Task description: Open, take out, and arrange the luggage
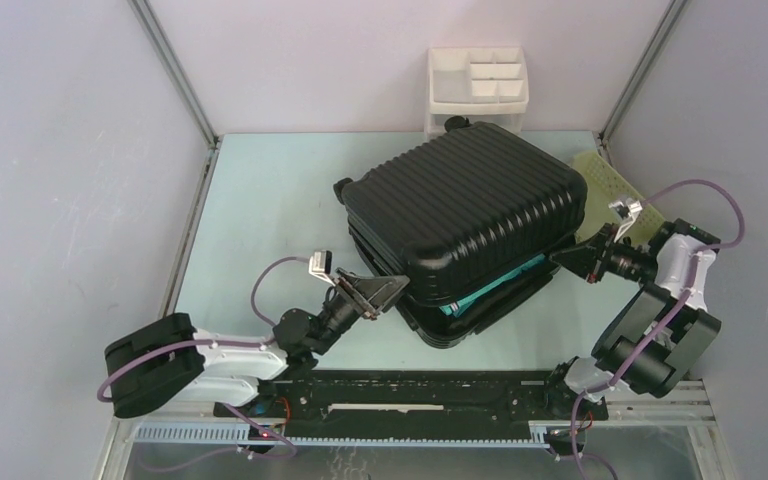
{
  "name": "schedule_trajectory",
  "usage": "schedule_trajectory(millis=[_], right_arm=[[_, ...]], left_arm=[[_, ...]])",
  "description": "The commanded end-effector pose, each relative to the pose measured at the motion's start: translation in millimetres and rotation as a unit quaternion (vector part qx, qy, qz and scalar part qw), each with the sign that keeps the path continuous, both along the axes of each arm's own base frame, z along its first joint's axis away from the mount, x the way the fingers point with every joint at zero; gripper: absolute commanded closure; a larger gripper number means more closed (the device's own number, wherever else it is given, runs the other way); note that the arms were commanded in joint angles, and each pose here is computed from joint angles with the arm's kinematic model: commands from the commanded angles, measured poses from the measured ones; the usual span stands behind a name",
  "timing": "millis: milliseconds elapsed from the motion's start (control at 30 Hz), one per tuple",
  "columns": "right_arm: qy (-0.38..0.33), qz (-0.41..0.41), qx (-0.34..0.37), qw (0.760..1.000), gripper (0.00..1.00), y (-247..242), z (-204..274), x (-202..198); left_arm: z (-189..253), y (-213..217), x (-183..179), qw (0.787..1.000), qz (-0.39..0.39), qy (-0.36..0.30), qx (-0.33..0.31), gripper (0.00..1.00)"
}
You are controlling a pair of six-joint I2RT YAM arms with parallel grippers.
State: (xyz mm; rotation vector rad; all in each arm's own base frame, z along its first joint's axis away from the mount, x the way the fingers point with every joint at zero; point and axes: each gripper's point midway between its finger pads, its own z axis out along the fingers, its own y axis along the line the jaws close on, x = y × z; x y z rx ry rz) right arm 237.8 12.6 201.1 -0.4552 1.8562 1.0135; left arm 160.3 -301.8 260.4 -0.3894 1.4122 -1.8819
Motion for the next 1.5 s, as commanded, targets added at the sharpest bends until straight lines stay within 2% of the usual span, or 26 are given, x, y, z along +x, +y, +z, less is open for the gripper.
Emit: schedule_trajectory(millis=[0,133,233,333,433,500,633,767,900,933,1033,1100,1133,1233,1333,1467], right_arm=[[-0.089,-0.013,0.062,0.994,0.94,9.2,25.4,23.1],[-0.108,-0.013,0.125,0.986,0.98,21.4,44.9,37.8],[-0.101,0.012,0.137,0.985,0.98,33.4,52.6,40.3],[-0.102,0.017,0.138,0.985,0.98,35.2,59.9,40.6],[-0.096,0.013,0.143,0.985,0.97,31.3,66.3,42.7],[-0.095,0.013,0.144,0.985,0.97,30.0,68.9,43.9],[-0.096,0.018,0.144,0.985,0.96,30.9,74.6,45.2],[-0.101,0.026,0.142,0.984,0.95,33.4,83.8,45.2],[-0.102,0.038,0.142,0.984,0.95,38.0,94.4,45.2],[-0.1,0.041,0.143,0.984,0.95,39.3,97.0,45.5],[-0.1,0.053,0.143,0.983,0.95,43.7,106.0,45.6],[-0.103,0.061,0.141,0.983,0.95,47.0,112.6,45.5],[-0.105,0.067,0.141,0.982,0.95,49.2,116.1,45.4],[-0.108,0.08,0.139,0.981,0.94,53.8,126.8,46.3],[-0.106,0.1,0.132,0.981,0.94,61.1,136.5,46.8],[-0.094,0.123,0.129,0.98,0.93,70.7,144.6,47.7]], left_arm=[[87.8,21.7,3.4,0.99,0.037,-0.081,-0.107,0.26],[86.6,21.0,-0.6,0.991,0.03,-0.086,-0.097,0.24],[70.7,17.9,-1.1,0.995,0.023,-0.07,-0.06,0.19],[37.6,16.6,-1.0,0.998,0.025,-0.049,0.021,0.13],[4.1,22.0,-1.2,0.991,0.034,-0.034,0.123,0.03],[-9.9,29.0,-4.0,0.983,0.036,-0.031,0.176,0.01],[-19.3,43.2,-20.5,0.962,0.013,-0.067,0.263,0.0],[-30.5,74.1,-29.6,0.907,0.013,-0.127,0.401,0.02],[-3.8,96.9,-23.4,0.85,0.054,-0.224,0.474,0.02],[2.9,98.9,-22.5,0.83,0.058,-0.257,0.492,0.0],[19.7,103.8,-15.5,0.758,0.081,-0.337,0.552,0.0],[27.0,108.9,-5.4,0.701,0.111,-0.377,0.595,0.0],[30.2,110.8,-0.1,0.665,0.124,-0.4,0.618,0.0],[31.9,106.7,9.6,0.599,0.159,-0.444,0.647,0.0],[35.0,91.0,14.8,0.571,0.212,-0.482,0.63,0.0],[35.7,85.7,29.7,0.562,0.286,-0.462,0.623,0.0]])
